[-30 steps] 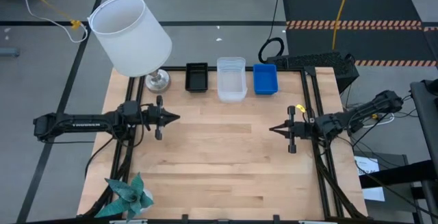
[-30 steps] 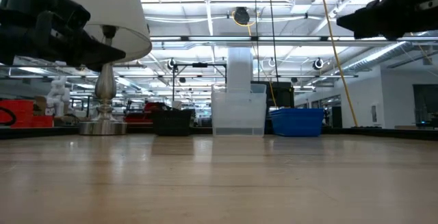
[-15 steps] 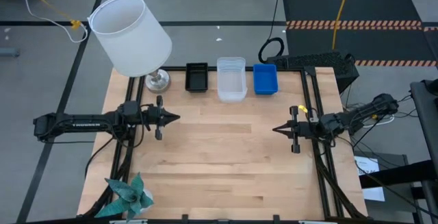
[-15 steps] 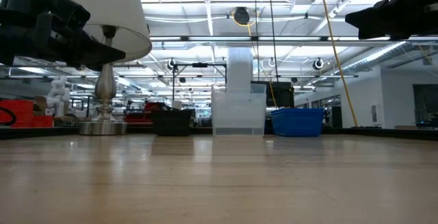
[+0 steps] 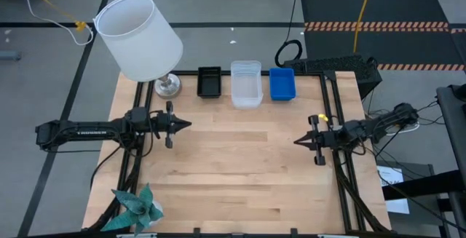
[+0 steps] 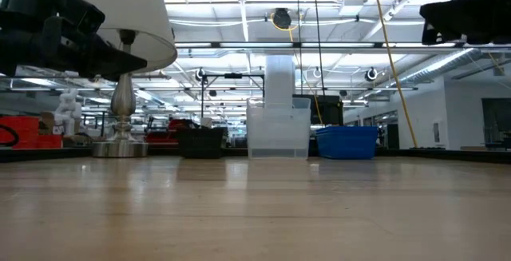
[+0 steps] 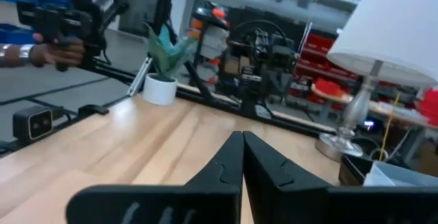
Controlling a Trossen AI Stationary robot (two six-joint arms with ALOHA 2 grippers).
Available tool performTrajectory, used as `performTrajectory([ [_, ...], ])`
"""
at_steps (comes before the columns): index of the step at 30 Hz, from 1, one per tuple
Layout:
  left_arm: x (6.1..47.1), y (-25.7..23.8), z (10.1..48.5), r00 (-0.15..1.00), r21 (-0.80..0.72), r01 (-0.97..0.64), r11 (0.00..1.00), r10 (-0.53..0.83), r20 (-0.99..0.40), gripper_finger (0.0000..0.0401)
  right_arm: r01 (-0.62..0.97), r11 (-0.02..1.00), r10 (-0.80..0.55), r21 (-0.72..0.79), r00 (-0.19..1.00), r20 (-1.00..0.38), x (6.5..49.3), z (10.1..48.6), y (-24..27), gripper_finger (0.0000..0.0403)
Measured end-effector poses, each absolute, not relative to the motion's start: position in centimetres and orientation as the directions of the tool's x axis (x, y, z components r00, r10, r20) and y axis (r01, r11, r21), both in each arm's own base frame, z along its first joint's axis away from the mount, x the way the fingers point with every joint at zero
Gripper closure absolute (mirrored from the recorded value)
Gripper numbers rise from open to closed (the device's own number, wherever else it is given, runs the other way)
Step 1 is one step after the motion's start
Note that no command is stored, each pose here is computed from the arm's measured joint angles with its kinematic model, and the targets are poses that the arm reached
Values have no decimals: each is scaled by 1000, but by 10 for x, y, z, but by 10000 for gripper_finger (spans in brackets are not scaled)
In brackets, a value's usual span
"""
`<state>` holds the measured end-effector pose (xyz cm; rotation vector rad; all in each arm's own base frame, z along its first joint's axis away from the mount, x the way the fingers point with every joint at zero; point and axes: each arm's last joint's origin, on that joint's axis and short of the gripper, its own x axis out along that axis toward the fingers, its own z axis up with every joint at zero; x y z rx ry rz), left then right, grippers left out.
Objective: Stack baskets by color
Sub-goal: Return to Home Position
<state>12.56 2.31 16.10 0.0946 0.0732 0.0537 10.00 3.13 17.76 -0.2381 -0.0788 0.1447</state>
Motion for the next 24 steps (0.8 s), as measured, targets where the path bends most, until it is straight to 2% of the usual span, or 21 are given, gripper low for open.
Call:
performTrajectory([
  [3, 126, 23, 161, 996, 91, -51, 995, 57, -68, 388, -111, 963, 150, -247, 978, 143, 98, 184, 31, 403],
  [14, 124, 21, 166, 1000, 133, -2, 991, 4, -19, 396, 4, 955, 65, -296, 972, 225, 90, 190, 25, 403],
  [24, 116, 24, 171, 999, 114, -52, 992, 50, 20, 398, -5, 951, 67, -308, 980, 190, 90, 187, 25, 403],
])
